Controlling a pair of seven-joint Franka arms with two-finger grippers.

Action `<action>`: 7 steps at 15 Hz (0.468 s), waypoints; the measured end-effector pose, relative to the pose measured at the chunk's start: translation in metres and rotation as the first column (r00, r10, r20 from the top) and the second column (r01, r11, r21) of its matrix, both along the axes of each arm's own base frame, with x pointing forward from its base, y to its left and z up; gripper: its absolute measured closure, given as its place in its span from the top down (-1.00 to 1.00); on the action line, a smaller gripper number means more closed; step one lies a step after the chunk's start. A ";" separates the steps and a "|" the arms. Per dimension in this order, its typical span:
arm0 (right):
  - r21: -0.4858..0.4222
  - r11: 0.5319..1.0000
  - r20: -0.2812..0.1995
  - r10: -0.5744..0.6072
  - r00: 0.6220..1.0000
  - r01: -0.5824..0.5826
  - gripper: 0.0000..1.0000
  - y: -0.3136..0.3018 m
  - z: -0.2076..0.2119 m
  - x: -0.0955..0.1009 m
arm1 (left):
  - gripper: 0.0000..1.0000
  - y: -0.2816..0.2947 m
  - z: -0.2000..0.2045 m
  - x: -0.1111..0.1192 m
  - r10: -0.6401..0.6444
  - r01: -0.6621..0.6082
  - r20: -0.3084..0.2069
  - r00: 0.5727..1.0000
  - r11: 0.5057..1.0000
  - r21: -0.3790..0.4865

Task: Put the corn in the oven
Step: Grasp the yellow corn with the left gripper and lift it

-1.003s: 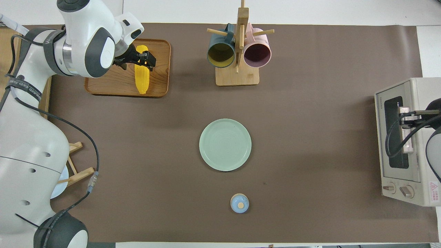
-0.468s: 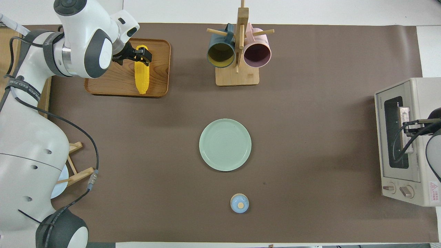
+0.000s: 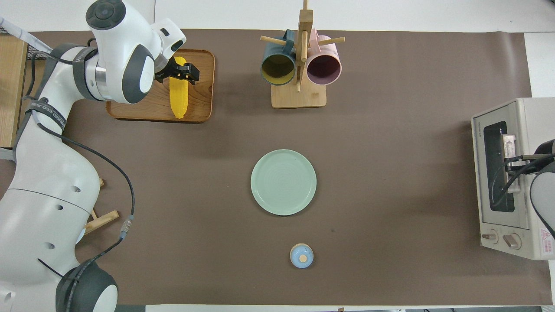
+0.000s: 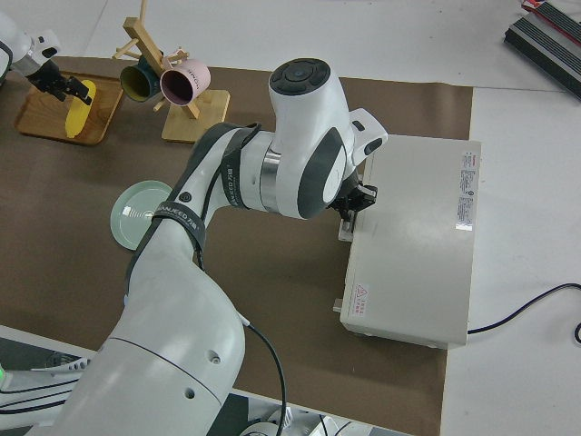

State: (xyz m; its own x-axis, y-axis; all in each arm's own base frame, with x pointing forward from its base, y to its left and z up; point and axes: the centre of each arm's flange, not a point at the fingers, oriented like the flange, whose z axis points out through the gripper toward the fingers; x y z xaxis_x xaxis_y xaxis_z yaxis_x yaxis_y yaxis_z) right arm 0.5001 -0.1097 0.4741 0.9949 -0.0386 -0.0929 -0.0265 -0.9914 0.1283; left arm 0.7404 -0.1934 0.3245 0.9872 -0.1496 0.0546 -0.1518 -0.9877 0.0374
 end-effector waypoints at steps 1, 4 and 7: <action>-0.012 1.000 -0.006 0.009 1.000 -0.009 -0.98 -0.001 -0.001 -0.001 | 1.00 0.001 -0.005 0.000 0.001 -0.001 0.004 1.000 1.000 0.001; -0.019 0.999 -0.013 0.048 0.999 -0.048 -0.98 0.001 -0.003 -0.001 | 1.00 0.003 -0.017 -0.002 0.003 -0.003 0.008 1.000 1.000 0.003; -0.020 0.998 -0.008 0.059 0.998 -0.059 -0.98 0.002 -0.003 -0.001 | 1.00 0.003 -0.021 -0.003 0.003 -0.003 0.006 1.000 1.000 0.005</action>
State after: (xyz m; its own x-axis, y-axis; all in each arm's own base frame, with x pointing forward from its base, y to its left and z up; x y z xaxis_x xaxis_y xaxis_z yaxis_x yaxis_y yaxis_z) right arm 0.4986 -0.1074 0.4708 0.9948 0.0183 -0.1000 0.0331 -0.9884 0.1485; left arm 0.7373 -0.1903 0.3039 0.9874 -0.1470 0.0595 -0.1490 -0.9883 0.0319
